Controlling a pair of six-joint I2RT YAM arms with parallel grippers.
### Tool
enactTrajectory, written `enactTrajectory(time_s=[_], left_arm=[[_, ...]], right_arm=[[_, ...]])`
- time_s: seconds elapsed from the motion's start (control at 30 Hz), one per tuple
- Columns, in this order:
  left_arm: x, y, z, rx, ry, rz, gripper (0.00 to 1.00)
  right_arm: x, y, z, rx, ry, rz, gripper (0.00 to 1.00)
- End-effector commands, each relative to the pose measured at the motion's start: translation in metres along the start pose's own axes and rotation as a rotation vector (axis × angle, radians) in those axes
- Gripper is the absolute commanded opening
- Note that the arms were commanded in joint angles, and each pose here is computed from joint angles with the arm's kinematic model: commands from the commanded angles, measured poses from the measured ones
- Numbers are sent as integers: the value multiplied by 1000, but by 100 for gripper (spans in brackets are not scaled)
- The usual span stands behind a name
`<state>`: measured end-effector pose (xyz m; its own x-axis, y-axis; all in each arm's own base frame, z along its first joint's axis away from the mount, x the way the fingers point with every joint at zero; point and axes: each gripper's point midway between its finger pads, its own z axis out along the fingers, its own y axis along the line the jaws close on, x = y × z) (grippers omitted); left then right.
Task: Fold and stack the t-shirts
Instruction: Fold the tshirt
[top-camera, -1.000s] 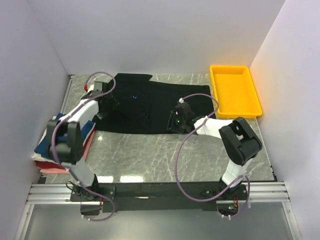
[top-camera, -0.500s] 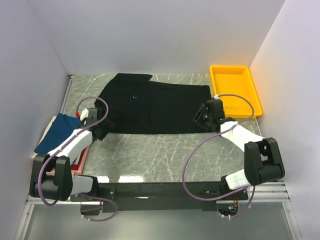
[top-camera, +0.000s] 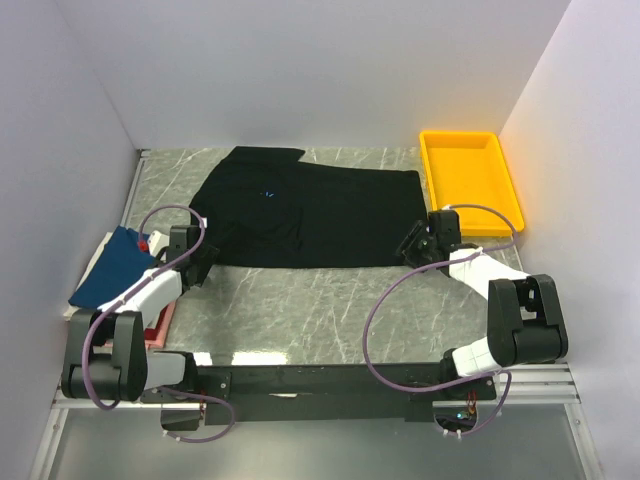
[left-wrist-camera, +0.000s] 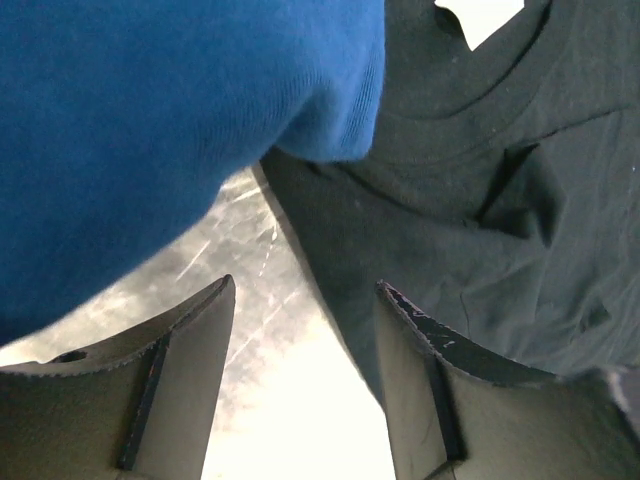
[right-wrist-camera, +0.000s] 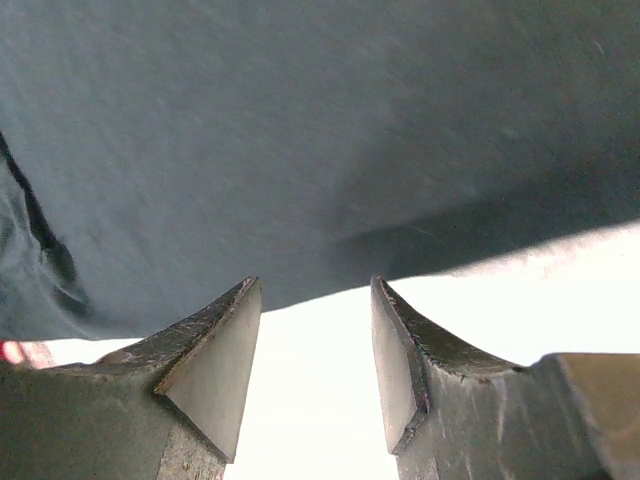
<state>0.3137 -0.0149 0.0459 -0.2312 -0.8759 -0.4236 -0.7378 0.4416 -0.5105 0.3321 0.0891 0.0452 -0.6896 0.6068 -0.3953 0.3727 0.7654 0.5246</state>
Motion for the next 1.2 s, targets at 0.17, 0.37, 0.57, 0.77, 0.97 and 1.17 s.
enactTrajectory(time_s=[0.17, 0.37, 0.57, 0.77, 0.97, 1.17], left_arm=[[-17, -12, 18, 37, -89, -71, 60], [-20, -7, 25, 1, -109, -50, 54], [-21, -1, 29, -27, -120, -29, 45], [-20, 0, 32, -30, -119, -10, 41], [-20, -4, 33, -22, -111, 7, 29], [-21, -7, 34, -20, -112, 14, 18]], right_arm=[[-9, -33, -5, -20, -27, 143, 56], [-32, -44, -8, 2, -103, 203, 56], [-35, -61, -18, 60, -172, 218, 56], [-33, -74, -17, 116, -178, 234, 57], [-46, -77, -10, 146, -200, 248, 56], [-59, -72, -3, 151, -209, 246, 48]])
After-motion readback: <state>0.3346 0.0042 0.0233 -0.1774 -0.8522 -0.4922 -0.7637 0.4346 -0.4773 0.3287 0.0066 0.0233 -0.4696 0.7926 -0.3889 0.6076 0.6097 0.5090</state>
